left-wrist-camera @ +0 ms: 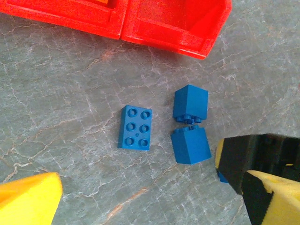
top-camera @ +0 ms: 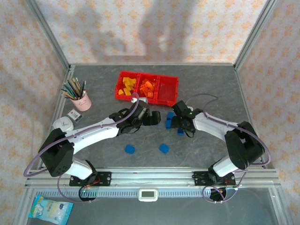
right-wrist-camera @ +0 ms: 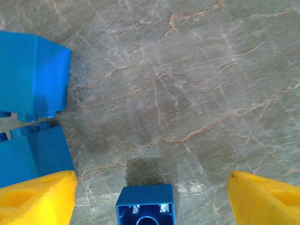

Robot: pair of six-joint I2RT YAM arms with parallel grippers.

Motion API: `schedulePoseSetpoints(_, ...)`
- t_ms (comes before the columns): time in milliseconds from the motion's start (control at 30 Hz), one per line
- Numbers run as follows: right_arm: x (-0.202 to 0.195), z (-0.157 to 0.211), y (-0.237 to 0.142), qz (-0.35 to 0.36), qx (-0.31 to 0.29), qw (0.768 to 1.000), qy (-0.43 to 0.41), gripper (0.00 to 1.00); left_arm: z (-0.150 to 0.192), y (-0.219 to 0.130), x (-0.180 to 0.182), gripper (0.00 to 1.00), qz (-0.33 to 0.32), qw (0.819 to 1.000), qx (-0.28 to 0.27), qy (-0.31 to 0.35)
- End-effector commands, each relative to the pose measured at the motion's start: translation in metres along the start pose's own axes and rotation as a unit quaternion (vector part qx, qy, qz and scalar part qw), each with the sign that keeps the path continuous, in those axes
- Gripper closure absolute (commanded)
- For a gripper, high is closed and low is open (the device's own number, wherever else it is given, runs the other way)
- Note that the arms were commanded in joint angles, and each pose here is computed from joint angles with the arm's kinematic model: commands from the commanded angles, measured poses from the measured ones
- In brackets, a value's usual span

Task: Sort the legos into containers by color
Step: Pick up the lego from the center of the table.

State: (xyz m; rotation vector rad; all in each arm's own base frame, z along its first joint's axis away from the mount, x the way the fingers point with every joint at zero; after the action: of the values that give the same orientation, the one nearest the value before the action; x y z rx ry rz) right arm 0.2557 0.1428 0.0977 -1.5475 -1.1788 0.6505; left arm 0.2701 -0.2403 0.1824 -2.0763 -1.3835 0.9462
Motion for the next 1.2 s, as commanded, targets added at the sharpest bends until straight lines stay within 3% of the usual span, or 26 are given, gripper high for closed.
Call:
schedulePoseSetpoints(0,-0.003,0.001,0.008,0.015,-0.012,1.000,0.000,0.25,-0.008,-0.007,-0.002,0.01,0.006,0.999,-0.025,-0.020)
schedulePoseSetpoints(500,-0.008,0.013,0.018,0.009,0.006,1.000,-0.022,0.61,-0.011,-0.010,0.001,0.01,-0.008,0.999,-0.032,-0.027)
schedulePoseSetpoints(767,0.005,-0.010,-0.009,0.000,-0.033,0.999,-0.041,0.67,-0.022,-0.021,0.001,0.01,-0.015,0.998,-0.055,-0.030)
schedulePoseSetpoints(1000,0.046,-0.062,-0.047,-0.031,-0.100,0.994,-0.043,0.66,-0.048,-0.029,0.014,0.01,-0.019,0.995,-0.088,-0.051)
schedulePoseSetpoints(1167,0.083,-0.103,-0.047,-0.047,-0.133,0.989,-0.042,0.66,-0.069,-0.030,0.030,0.01,-0.028,0.992,-0.106,-0.065)
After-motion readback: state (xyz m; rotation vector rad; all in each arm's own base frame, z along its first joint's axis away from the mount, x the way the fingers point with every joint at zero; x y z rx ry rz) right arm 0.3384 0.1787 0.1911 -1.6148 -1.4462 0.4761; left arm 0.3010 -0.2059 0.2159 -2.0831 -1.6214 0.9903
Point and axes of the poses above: each hand's point on the last joint's axis, 136 mm out from that joint toward the fingers, its own y axis out along the fingers, its own x axis along the line the jaws close on, z = x × y, the point moved 6 cm from there along -y, back along the fingers, and after that the axes turned 13 degrees about y, right-handed, at the moved point
